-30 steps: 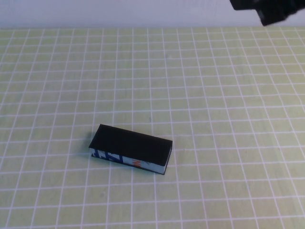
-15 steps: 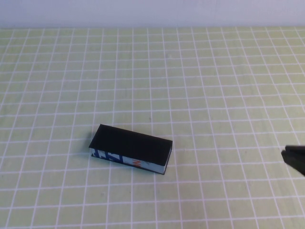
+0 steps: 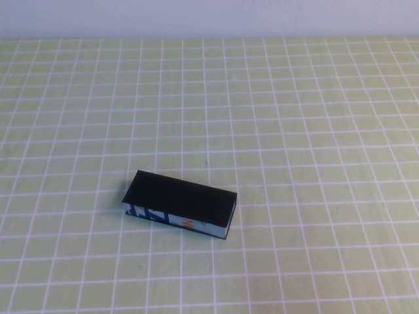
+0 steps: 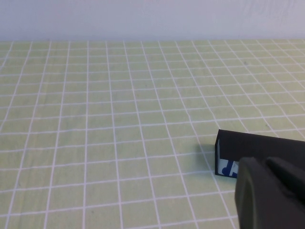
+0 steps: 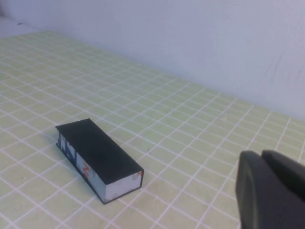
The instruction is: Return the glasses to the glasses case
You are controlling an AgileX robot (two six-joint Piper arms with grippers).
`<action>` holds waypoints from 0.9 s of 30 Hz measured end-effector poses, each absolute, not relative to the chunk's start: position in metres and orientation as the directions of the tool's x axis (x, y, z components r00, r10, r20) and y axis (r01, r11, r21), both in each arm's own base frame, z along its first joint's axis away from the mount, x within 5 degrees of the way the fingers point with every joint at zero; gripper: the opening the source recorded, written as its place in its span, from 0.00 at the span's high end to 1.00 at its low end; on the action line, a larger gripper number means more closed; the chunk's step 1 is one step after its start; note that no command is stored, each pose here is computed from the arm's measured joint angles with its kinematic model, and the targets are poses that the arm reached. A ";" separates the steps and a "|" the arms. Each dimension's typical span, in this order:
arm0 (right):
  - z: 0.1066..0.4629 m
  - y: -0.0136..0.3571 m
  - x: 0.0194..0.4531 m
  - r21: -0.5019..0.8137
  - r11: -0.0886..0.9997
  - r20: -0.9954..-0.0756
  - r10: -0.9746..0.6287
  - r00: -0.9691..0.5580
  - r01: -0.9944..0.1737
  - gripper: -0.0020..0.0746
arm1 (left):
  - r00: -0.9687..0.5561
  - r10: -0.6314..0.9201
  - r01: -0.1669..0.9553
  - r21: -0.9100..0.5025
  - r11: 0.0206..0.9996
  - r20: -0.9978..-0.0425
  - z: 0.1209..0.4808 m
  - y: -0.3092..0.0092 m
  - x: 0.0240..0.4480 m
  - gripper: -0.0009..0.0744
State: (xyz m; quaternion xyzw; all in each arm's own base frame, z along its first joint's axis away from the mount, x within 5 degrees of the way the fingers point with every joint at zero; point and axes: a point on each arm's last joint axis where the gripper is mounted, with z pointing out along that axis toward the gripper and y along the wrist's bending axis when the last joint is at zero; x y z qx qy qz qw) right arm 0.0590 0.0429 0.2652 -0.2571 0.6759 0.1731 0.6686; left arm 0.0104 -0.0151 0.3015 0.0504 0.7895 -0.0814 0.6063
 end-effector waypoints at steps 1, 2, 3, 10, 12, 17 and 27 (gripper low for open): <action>0.266 0.042 0.058 -0.110 0.809 -0.993 -0.110 0.036 -0.577 1.00 | -0.260 -0.019 0.178 -0.068 0.982 -0.965 0.302 -0.015 0.010 0.99; 0.266 0.042 0.057 -0.111 0.809 -0.993 -0.108 0.040 -0.577 1.00 | -0.260 -0.019 0.178 -0.068 0.982 -0.965 0.302 -0.015 0.010 0.99; 0.267 0.042 0.057 -0.110 0.810 -0.994 -0.105 0.042 -0.576 1.00 | -0.260 -0.019 0.178 -0.068 0.982 -0.965 0.302 -0.015 0.010 0.99; 0.267 0.041 0.057 -0.110 0.810 -0.994 -0.104 0.044 -0.576 1.00 | -0.271 -0.017 0.180 -0.068 0.981 -0.963 0.301 -0.015 0.010 0.99; 0.267 0.041 0.057 -0.110 0.810 -0.994 -0.104 0.044 -0.576 1.00 | -0.271 -0.017 0.180 -0.068 0.981 -0.963 0.301 -0.015 0.010 0.99; 0.267 0.041 0.057 -0.109 0.810 -0.994 -0.102 0.043 -0.576 1.00 | -0.275 -0.017 0.181 -0.069 0.981 -0.961 0.300 -0.015 0.010 0.99; 0.267 0.041 0.057 -0.110 0.810 -0.994 -0.104 0.044 -0.576 1.00 | -0.276 -0.012 0.177 -0.063 0.982 -0.961 0.300 -0.015 0.010 0.99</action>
